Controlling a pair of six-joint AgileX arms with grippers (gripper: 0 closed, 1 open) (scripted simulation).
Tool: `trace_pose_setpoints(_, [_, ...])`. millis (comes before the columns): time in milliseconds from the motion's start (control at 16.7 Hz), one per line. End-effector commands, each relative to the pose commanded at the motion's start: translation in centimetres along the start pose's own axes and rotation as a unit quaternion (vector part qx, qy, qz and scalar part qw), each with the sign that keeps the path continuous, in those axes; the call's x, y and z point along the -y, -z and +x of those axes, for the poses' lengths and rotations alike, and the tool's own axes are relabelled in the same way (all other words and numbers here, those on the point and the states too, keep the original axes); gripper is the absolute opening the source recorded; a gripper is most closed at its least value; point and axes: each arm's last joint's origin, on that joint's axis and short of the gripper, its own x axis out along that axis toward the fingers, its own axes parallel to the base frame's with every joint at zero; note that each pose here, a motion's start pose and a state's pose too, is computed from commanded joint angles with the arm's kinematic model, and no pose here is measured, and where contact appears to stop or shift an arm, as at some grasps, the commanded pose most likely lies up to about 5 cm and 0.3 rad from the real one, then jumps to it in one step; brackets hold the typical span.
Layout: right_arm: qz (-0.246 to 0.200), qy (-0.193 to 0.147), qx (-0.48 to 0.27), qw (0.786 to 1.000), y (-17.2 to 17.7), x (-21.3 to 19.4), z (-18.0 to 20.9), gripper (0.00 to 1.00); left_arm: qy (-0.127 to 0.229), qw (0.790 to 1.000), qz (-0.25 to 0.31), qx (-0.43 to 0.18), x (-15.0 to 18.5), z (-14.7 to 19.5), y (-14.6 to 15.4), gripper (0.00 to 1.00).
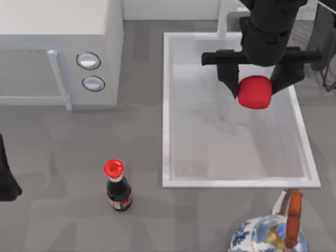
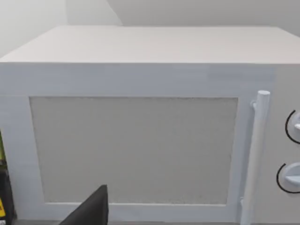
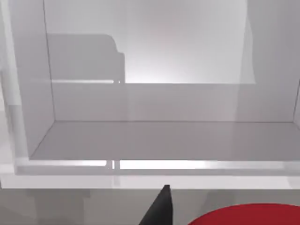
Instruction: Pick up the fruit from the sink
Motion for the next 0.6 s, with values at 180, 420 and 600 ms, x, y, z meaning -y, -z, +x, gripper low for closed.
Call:
trace_pose_setpoints(180, [0.000, -0.005, 0.009, 1.000, 0.5, 0.4, -2.2, 0.00, 0.000, 1.000, 0.000, 0.000, 0.0, 0.0, 0.0, 1.00])
trace_pose_setpoints(420, [-0.001, -0.005, 0.008, 1.000, 0.6, 0.2, -2.1, 0.00, 0.000, 1.000, 0.000, 0.000, 0.0, 0.0, 0.0, 1.00])
trace_pose_setpoints(600, [-0.001, -0.006, 0.011, 1.000, 0.7, 1.6, -2.5, 0.00, 0.000, 1.000, 0.000, 0.000, 0.0, 0.0, 0.0, 1.00])
